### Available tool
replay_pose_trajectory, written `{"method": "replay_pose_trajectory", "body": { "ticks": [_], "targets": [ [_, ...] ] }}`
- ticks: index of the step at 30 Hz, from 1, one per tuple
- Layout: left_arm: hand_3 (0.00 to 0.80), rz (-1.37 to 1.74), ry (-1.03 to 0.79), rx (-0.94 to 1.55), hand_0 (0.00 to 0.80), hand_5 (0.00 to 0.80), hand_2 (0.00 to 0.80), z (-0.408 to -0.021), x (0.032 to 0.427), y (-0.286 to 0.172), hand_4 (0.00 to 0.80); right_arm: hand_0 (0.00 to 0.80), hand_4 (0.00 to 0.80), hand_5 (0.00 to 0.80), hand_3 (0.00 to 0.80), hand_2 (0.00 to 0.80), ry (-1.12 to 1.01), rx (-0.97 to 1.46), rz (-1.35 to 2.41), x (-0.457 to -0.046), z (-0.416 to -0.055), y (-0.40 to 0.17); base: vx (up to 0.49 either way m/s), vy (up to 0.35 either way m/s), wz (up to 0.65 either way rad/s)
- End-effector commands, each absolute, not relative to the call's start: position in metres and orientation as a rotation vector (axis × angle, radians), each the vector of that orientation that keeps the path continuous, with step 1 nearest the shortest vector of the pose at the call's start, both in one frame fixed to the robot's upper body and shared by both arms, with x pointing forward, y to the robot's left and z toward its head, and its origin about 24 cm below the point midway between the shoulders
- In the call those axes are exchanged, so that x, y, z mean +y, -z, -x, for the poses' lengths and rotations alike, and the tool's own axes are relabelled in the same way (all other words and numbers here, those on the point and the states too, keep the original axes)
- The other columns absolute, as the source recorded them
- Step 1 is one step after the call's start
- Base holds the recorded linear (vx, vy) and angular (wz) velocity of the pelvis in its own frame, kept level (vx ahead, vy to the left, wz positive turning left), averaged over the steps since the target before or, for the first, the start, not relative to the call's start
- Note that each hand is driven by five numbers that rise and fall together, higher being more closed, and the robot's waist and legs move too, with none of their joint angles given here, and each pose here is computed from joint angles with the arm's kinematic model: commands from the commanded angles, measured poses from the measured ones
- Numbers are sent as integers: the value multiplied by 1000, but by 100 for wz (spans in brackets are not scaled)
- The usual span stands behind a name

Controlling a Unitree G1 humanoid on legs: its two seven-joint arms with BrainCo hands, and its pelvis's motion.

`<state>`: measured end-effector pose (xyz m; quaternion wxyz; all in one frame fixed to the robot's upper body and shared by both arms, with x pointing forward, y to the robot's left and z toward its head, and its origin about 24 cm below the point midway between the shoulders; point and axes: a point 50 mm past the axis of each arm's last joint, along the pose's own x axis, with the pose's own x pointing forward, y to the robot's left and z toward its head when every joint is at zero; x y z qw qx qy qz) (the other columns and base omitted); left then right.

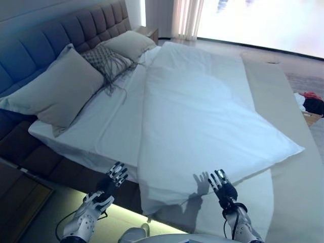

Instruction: Make the bed neatly

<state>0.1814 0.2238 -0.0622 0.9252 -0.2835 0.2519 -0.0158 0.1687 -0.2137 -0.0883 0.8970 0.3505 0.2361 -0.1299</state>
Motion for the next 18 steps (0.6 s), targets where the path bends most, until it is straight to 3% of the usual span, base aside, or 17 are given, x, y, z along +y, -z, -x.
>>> {"method": "replay_pose_trajectory", "body": {
  "ticks": [1, 6, 12, 14, 18],
  "targets": [
    [0, 591, 80, 383, 0, 0, 0, -194, 225, 43, 0, 0, 0, 0, 0, 0, 200, 357, -654, -228, -194, 56, -7, -34, 6],
    [0, 561, 148, 409, 0, 0, 0, -201, 217, 42, 0, 0, 0, 0, 0, 0, 287, 316, -721, -238, -191, 57, 75, 89, 18],
    [0, 519, 180, 428, 0, 0, 0, -207, 213, 42, 0, 0, 0, 0, 0, 0, 444, 330, -813, -246, -180, 71, 173, 250, 38],
    [0, 507, 188, 430, 0, 0, 0, -214, 217, 37, 0, 0, 0, 0, 0, 0, 561, 323, -918, -252, -173, 82, 187, -44, 29],
    [0, 504, 181, 395, 0, 0, 0, -228, 218, 28, 0, 0, 0, 0, 0, 0, 699, 326, -932, -275, -165, 91, 214, -364, 8]
  ]
}}
